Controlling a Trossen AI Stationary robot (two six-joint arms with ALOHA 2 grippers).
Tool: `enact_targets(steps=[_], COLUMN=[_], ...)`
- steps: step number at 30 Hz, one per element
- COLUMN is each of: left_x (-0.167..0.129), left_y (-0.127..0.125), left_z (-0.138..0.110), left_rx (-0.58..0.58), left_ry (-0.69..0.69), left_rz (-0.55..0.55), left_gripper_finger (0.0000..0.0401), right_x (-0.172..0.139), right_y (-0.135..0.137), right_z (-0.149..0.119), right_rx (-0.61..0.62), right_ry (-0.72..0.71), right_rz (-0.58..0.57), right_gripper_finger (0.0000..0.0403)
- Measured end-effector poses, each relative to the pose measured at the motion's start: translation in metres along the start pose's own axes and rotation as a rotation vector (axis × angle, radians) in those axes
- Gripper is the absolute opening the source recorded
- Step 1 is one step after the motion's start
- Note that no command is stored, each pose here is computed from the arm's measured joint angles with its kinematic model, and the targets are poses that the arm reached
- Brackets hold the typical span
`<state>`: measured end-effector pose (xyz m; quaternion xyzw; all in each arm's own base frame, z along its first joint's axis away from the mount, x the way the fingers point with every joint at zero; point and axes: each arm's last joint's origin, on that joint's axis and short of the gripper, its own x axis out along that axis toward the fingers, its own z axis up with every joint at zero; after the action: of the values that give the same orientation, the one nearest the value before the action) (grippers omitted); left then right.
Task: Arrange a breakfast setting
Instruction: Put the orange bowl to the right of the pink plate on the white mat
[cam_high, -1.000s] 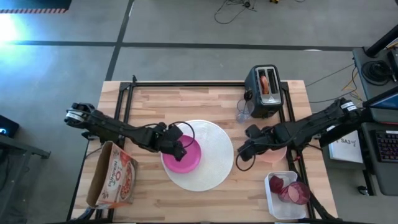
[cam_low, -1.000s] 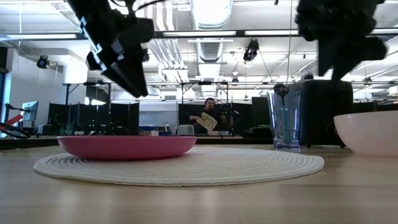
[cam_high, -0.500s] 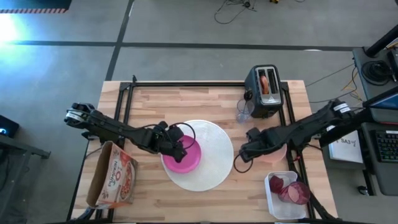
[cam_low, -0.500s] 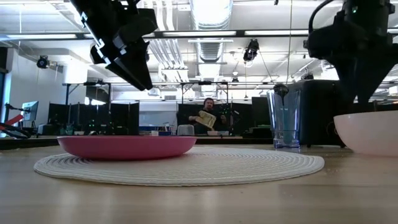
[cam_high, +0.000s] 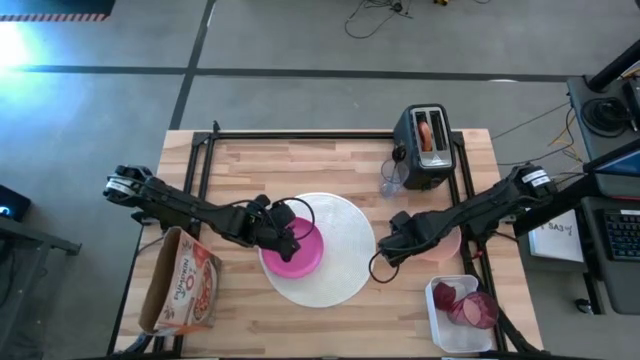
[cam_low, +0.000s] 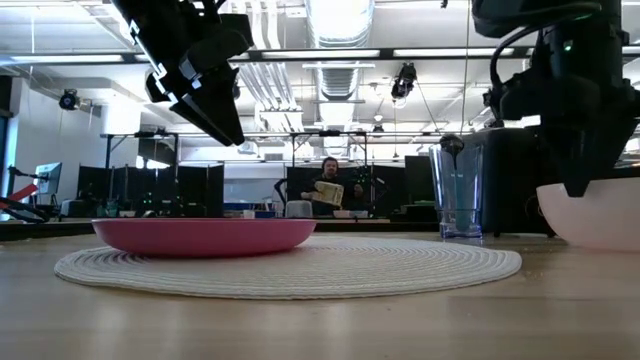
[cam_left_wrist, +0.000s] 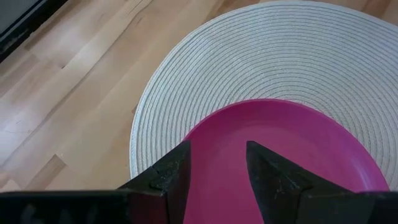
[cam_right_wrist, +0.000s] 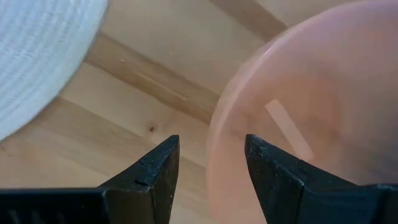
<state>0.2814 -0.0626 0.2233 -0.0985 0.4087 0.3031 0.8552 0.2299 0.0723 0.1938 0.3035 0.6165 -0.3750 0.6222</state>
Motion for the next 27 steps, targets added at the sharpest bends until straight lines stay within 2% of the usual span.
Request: enact_targets(steps=[5, 14, 21, 27], left_x=[0.000, 0.000, 0.000, 0.000], left_y=[0.000, 0.000, 0.001, 0.001], left_z=[0.000, 0.000, 0.000, 0.000], left_rx=[0.000, 0.012, 0.043, 0.046], left_ry=[0.000, 0.001, -0.003, -0.003], left_rz=[0.001, 0.003, 0.009, 0.009], left_gripper_finger=[0.0137, 0.0137, 0.0137, 0.0137], right_x=[0.005, 0.011, 0.009, -0.005], right_y=[0.003, 0.006, 0.006, 0.020], right_z=[0.000, 0.000, -0.001, 0.002], right_rx=[-0.050, -0.127, -0.153, -0.235], right_ry=[0.011, 0.045, 0.073, 0.068], right_rz=[-0.020, -0.034, 0.005, 0.127], right_gripper_finger=[0.0129, 0.0019, 0.0009, 0.0009])
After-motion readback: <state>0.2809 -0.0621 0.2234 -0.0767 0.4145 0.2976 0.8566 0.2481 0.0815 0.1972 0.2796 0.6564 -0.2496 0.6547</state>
